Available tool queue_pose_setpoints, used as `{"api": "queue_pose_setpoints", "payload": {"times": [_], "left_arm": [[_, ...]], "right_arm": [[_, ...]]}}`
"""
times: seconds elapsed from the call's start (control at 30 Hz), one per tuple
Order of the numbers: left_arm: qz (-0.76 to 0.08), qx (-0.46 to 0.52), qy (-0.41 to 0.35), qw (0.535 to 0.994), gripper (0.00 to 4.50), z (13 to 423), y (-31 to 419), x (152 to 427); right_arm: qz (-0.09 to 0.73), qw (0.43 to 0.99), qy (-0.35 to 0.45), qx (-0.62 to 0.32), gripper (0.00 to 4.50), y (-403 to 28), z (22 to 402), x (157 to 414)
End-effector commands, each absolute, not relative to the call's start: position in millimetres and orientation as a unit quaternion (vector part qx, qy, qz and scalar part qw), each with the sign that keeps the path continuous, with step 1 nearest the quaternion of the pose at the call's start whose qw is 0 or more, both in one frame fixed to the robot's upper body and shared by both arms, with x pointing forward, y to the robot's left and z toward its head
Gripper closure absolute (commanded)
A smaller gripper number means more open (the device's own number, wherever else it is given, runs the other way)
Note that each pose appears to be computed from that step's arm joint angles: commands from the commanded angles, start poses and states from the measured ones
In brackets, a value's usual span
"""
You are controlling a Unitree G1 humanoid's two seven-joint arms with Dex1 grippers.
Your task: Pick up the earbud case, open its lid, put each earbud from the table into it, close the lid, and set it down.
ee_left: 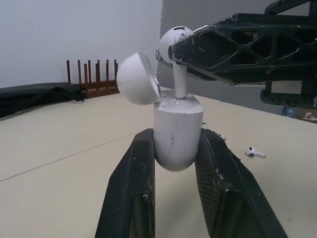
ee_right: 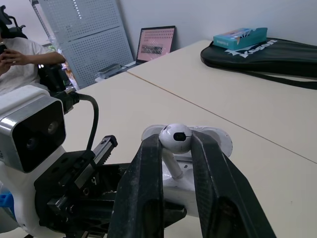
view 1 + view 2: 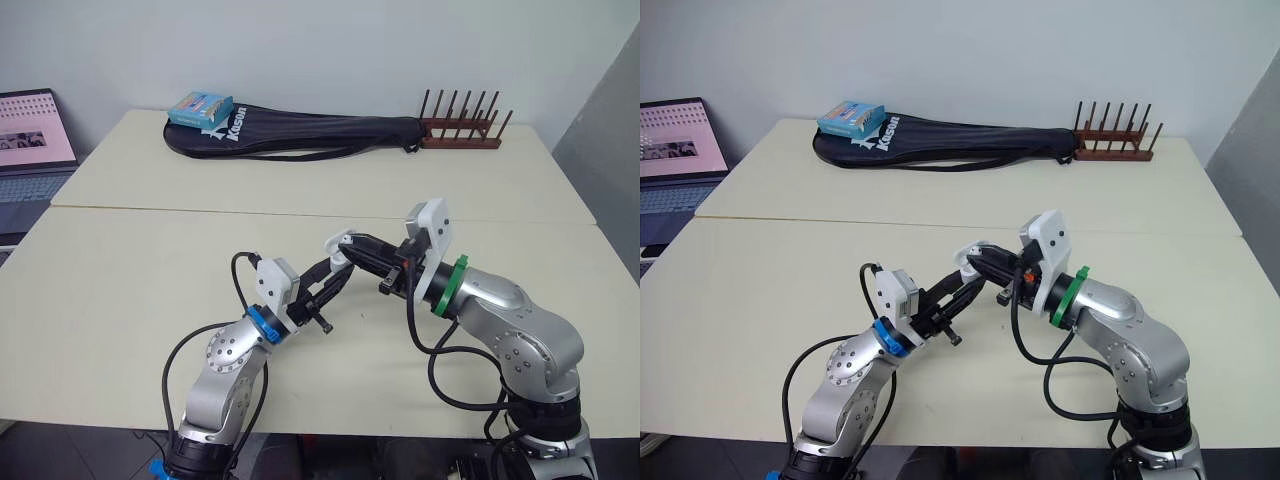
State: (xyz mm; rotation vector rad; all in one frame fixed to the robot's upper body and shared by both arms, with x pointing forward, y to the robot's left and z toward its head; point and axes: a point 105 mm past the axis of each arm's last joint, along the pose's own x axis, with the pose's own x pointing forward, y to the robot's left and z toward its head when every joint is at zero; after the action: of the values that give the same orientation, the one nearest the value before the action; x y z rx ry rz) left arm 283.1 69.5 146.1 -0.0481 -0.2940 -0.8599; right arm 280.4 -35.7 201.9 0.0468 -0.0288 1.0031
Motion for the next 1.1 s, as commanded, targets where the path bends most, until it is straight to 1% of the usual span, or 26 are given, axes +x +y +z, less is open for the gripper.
{"api": "queue_pose_setpoints", "payload": {"times": [0.03,0.3,0.63,0.7,0.8,0.83,1.0,1.1], "left_arm": [[-0.417,-0.019,-0.177,0.891,3.75,161,65,281],[-0.415,-0.016,-0.182,0.891,3.75,163,63,282],[-0.402,-0.013,-0.194,0.895,3.75,167,63,285],[-0.401,-0.012,-0.194,0.895,3.75,167,63,285],[-0.400,-0.011,-0.194,0.896,3.75,166,63,284],[-0.400,-0.011,-0.193,0.896,3.75,166,63,284],[-0.398,-0.012,-0.189,0.898,3.75,164,64,284],[-0.395,-0.013,-0.186,0.900,3.75,162,66,285]], "right_arm": [[0.493,0.869,-0.034,0.017,4.08,-29,208,271],[0.488,0.872,-0.029,0.008,4.08,-23,199,269],[0.455,0.890,-0.014,-0.001,4.08,-27,187,275],[0.449,0.893,-0.017,-0.001,3.34,-29,189,277],[0.444,0.896,-0.026,-0.007,2.40,-31,193,277],[0.442,0.896,-0.029,-0.008,1.96,-32,194,277],[0.439,0.898,-0.039,-0.008,0.25,-39,201,275],[0.440,0.897,-0.048,-0.012,0.19,-52,211,271]]}}
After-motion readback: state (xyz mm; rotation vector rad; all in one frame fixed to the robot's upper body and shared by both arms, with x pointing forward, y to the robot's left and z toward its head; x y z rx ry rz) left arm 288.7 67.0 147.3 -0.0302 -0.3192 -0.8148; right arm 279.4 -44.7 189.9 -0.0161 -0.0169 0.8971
